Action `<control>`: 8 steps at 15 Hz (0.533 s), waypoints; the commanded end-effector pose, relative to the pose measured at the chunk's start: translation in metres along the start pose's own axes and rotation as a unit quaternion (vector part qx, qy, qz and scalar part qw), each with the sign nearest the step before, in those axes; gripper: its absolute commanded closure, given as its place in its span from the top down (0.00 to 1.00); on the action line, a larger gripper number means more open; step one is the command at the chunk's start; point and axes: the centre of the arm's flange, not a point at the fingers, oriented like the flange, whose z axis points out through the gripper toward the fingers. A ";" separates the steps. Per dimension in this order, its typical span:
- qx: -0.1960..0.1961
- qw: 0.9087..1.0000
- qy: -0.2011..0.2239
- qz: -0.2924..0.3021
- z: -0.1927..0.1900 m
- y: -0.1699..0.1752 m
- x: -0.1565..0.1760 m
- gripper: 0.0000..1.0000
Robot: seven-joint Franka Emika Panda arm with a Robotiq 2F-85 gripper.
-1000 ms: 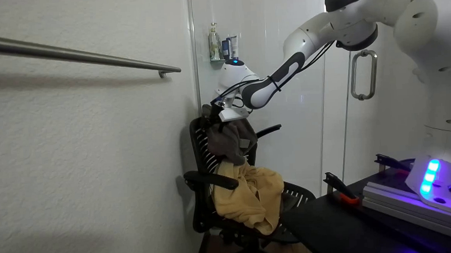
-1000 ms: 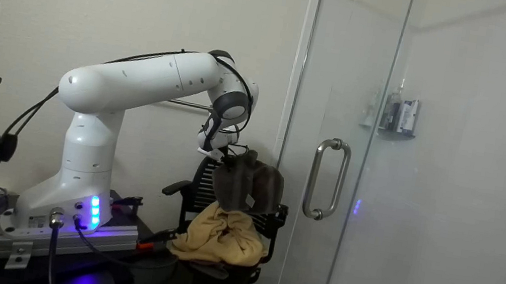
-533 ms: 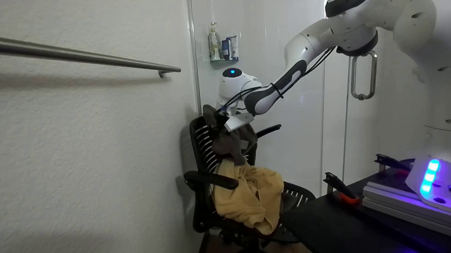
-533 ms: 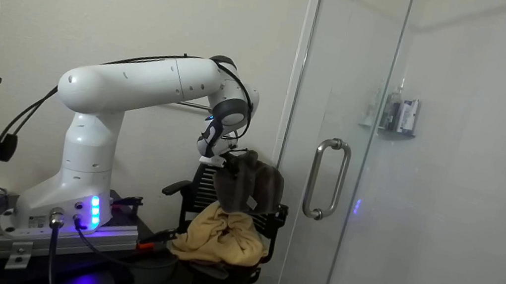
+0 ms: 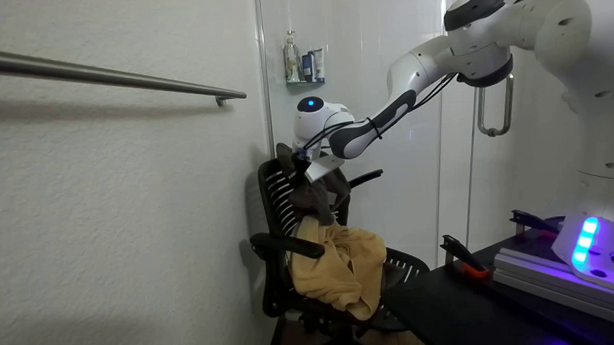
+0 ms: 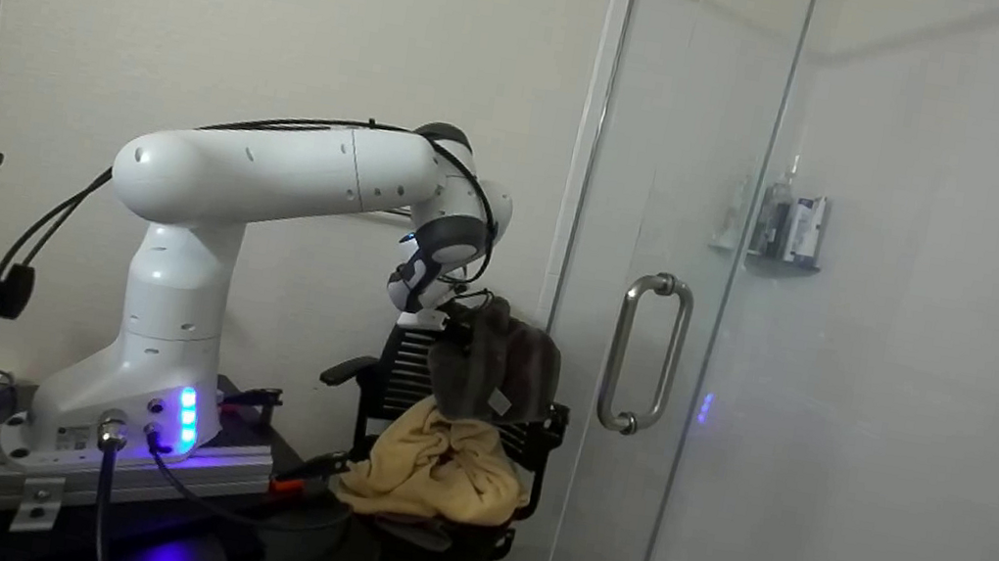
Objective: Open the shower door and put the grey towel on the seat of the chair
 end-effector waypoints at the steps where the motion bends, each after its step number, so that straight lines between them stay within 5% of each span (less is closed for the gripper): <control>1: -0.015 1.000 0.003 0.006 -0.005 0.019 0.012 0.11; 4: -0.015 0.999 -0.009 0.035 -0.025 0.052 0.028 0.00; 8: 0.008 0.996 -0.041 0.085 -0.083 0.120 0.052 0.01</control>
